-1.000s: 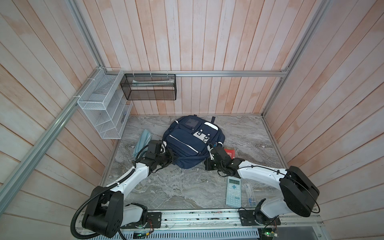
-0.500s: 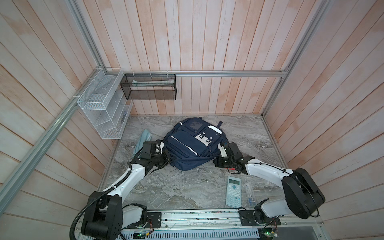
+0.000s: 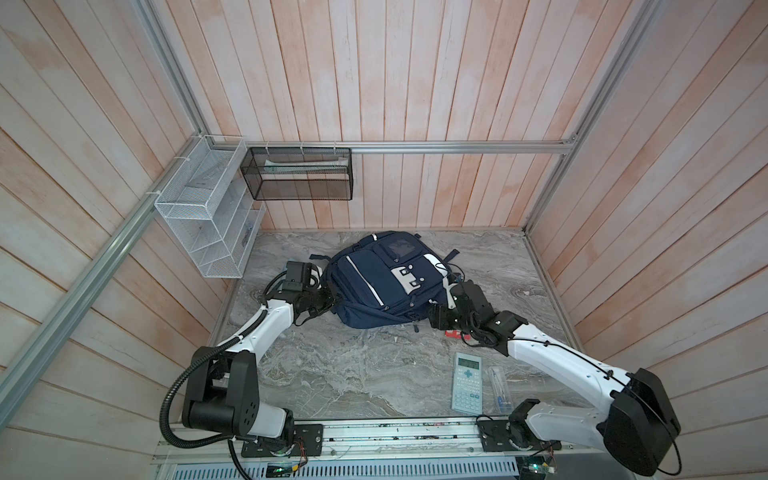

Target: Pack the student bag

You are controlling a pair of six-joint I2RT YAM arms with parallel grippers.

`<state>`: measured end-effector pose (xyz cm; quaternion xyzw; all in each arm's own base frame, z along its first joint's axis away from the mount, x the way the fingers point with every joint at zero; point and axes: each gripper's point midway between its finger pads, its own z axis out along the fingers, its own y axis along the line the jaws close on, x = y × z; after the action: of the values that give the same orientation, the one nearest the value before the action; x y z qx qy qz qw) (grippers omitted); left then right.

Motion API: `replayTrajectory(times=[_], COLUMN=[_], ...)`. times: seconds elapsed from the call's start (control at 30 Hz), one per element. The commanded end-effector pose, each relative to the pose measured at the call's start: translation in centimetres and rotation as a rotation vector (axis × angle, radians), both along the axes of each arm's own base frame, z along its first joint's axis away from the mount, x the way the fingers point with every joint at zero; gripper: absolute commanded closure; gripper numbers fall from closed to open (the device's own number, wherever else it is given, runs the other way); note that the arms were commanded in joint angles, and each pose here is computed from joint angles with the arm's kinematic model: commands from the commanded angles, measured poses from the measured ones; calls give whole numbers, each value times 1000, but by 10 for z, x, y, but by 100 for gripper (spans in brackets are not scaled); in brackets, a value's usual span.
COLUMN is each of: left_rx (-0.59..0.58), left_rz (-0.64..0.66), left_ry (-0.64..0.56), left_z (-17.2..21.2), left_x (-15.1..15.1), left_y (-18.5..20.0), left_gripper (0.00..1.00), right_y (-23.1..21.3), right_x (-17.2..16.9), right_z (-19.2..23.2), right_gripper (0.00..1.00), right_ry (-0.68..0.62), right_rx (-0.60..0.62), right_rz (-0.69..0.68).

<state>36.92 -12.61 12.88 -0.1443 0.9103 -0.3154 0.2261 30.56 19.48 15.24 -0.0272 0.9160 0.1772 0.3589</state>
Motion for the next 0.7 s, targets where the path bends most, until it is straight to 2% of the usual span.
replayTrajectory(times=[0.0, 0.07, 0.13, 0.2, 0.27, 0.37, 0.43, 0.5, 0.6, 0.67], left_rx=[97, 100, 105, 103, 102, 94, 61, 32, 72, 115], left_rz=[50, 49, 50, 57, 55, 54, 7, -71, -179, -235], left_ry=[-162, -157, -162, -172, -174, -208, -231, -241, -259, -242], left_z=[31, 30, 34, 39, 45, 62, 74, 80, 76, 56], left_x=[44, 49, 52, 52, 48, 37, 26, 14, 1, -3], left_y=[23, 23, 23, 24, 24, 16, -11, -49, -102, -128], left_gripper=[85, 81, 76, 63, 40, 24, 23, 25, 32, 38], right_y=[-34, -43, -32, -19, -3, 9, 11, 13, 12, 9], right_x=[43, 65, 82, 96, 110, 126, 130, 121, 87, 61], right_z=[-1, -9, -14, -22, -32, -42, -54, -70, -96, -111], right_gripper=[32, 29, 31, 32, 35, 36, 38, 44, 48, 49], right_ry=[-20, 37, 57, 65, 91, 126, 163, 231, 329, 374], right_rx=[-33, 28, 56, 75, 96, 124, 135, 138, 96, 72], right_rz=[-124, -162, -99, -44, 12, 20, -7, -20, -41, -58])
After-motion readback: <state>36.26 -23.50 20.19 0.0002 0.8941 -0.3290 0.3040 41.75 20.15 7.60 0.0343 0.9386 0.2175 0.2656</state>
